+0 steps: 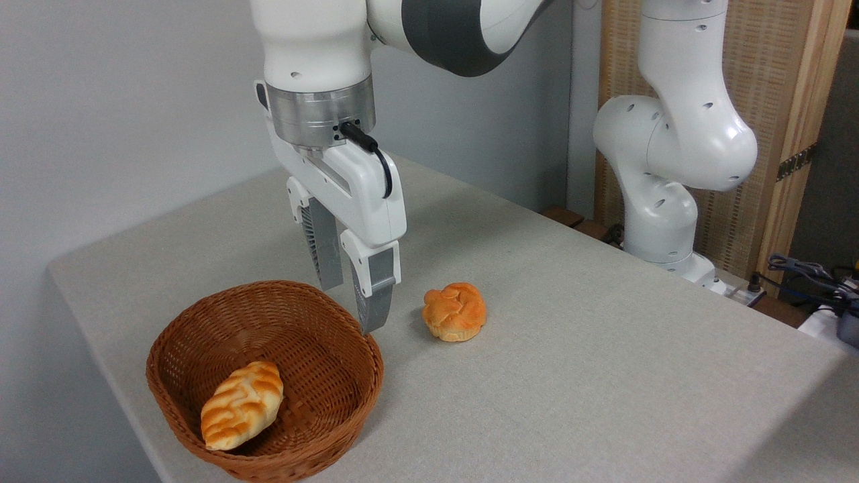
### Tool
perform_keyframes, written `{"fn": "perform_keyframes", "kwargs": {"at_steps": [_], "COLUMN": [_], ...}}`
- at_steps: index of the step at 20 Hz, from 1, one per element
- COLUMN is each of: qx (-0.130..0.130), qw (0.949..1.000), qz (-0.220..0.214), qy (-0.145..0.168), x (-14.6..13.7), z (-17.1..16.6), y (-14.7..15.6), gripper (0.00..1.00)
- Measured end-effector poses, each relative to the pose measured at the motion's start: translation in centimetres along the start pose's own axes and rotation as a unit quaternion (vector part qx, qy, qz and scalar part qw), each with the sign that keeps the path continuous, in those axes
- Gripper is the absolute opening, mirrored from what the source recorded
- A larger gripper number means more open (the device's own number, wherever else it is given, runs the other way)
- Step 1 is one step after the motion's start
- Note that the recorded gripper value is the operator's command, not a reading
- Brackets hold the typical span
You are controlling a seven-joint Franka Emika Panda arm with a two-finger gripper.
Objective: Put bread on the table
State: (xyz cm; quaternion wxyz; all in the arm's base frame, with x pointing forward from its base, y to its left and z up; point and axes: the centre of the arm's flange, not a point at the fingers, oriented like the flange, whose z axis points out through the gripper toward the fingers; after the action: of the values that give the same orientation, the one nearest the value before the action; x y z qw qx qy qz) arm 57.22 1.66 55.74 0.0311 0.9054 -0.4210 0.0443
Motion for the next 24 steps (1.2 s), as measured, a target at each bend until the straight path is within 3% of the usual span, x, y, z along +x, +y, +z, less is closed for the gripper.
{"fn": "perform_keyframes", "kwargs": {"at_steps": [24], "qx": [-0.001], "qw": [0.9999], "qz": [-0.016], "qy": [0.004], "x": [-0.78], "z": [0.02], "y": [-0.74], "gripper": [1.0]}}
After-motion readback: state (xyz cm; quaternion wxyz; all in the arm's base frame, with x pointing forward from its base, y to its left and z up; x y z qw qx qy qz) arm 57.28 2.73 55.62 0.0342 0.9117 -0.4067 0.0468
